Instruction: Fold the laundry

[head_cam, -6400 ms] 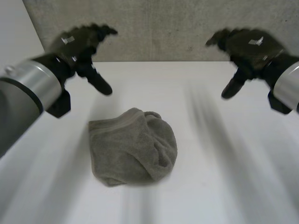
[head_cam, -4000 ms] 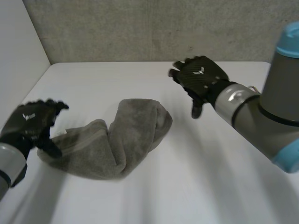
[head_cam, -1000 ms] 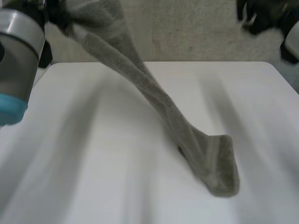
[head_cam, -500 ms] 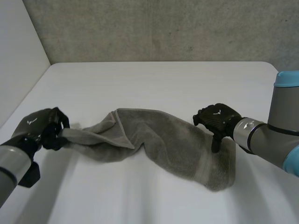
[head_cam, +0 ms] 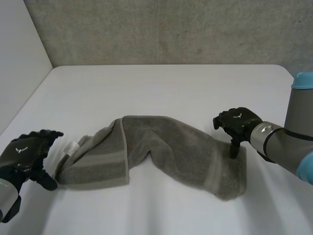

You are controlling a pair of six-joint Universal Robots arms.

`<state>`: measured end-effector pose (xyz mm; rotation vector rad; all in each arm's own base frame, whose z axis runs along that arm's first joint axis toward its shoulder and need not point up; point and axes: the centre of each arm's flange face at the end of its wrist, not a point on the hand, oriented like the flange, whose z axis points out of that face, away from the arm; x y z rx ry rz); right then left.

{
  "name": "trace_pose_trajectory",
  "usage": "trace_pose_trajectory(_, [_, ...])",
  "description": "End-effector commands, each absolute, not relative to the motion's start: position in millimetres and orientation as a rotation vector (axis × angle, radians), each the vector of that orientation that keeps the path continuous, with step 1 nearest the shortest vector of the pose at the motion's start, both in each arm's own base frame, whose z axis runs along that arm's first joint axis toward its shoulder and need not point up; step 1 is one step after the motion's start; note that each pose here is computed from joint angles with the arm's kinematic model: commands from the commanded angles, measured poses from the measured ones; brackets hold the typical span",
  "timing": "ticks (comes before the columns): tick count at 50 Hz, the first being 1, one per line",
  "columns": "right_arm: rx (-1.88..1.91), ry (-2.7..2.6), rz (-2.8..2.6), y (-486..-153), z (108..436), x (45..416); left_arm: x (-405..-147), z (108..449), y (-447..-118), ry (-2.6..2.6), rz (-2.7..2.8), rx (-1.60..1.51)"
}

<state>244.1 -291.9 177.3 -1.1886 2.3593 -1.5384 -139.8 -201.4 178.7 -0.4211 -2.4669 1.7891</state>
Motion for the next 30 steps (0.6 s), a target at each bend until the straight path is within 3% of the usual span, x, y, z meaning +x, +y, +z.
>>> trace_pose_trajectory(1, [-1.191, 2.358, -1.530, -281, 180, 241, -159, 196, -198, -2.290, 1.822, -0.575])
trace_pose_trajectory(7, [-1.188, 2.362, -1.524, -269, 178, 237, -190, 202, -181, -2.136, 1.751, -0.746])
trace_pose_trajectory(16, [-1.186, 2.348, -1.555, -255, 172, 233, -218, 178, -163, -2.118, 1.537, -0.877])
trace_pose_trajectory(30, [-1.188, 2.353, -1.543, -237, 151, 227, -240, 143, -188, -2.268, 1.504, -0.865])
